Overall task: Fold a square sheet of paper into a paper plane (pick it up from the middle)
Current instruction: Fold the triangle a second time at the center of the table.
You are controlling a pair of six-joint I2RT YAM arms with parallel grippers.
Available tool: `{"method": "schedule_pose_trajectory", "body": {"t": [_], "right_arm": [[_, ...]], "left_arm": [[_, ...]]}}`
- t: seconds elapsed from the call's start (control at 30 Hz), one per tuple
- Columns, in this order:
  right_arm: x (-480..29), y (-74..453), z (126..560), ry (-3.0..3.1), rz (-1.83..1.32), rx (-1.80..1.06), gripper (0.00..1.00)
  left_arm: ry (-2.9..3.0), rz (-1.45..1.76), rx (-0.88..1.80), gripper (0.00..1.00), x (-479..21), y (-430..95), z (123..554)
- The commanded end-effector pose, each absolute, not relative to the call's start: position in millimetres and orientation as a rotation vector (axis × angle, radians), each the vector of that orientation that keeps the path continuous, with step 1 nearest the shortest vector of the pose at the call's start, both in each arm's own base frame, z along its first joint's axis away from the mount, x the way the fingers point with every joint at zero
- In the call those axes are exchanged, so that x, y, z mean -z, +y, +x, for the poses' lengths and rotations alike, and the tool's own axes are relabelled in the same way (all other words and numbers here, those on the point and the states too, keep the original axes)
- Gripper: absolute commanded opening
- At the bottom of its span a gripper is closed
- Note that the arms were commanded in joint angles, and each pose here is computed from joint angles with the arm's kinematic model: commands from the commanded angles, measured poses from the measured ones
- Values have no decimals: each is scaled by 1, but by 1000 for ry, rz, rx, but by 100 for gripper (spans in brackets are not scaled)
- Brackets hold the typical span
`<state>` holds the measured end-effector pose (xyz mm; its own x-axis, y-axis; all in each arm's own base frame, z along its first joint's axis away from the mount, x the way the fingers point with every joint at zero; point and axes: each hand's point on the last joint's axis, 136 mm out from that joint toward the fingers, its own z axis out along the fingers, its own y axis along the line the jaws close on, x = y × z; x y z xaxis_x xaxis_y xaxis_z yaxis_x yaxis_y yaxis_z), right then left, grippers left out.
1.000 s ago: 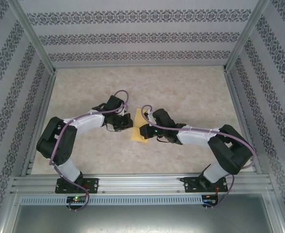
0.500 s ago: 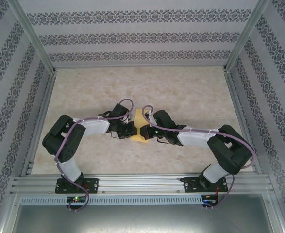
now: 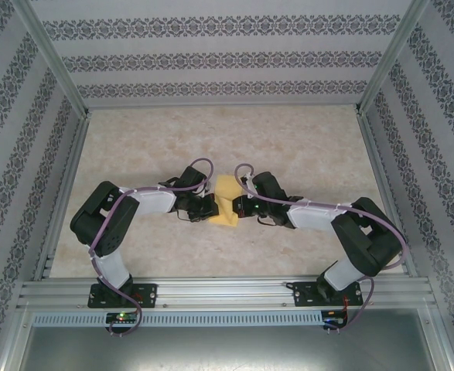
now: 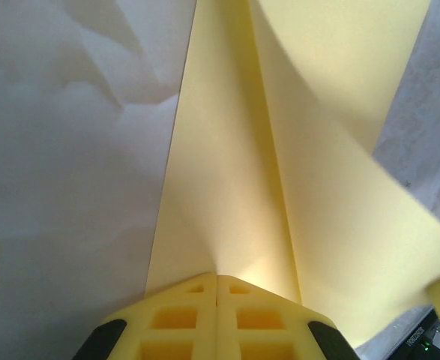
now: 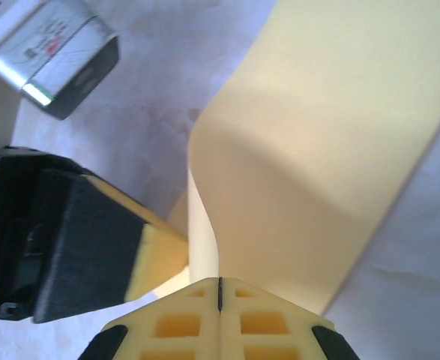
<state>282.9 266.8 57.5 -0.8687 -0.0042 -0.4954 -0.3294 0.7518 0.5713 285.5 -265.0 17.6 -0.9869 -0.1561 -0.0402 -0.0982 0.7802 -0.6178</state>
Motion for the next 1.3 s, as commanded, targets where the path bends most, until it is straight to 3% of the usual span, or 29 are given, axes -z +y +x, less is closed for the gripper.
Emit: {"method": "schedule_pose_trajectory", "body": {"t": [0.0, 0.43, 1.27], "right_arm": [[-51, 261, 285, 2507, -280, -928, 0], [-38, 258, 306, 2570, -337, -843, 0], [-21, 257, 309, 2650, -379, -731, 0]], "left_arm": [[2941, -188, 883, 0, 4, -254, 274], [2956, -157, 869, 0, 4, -254, 273], [2968, -134, 860, 0, 3, -255, 274]]}}
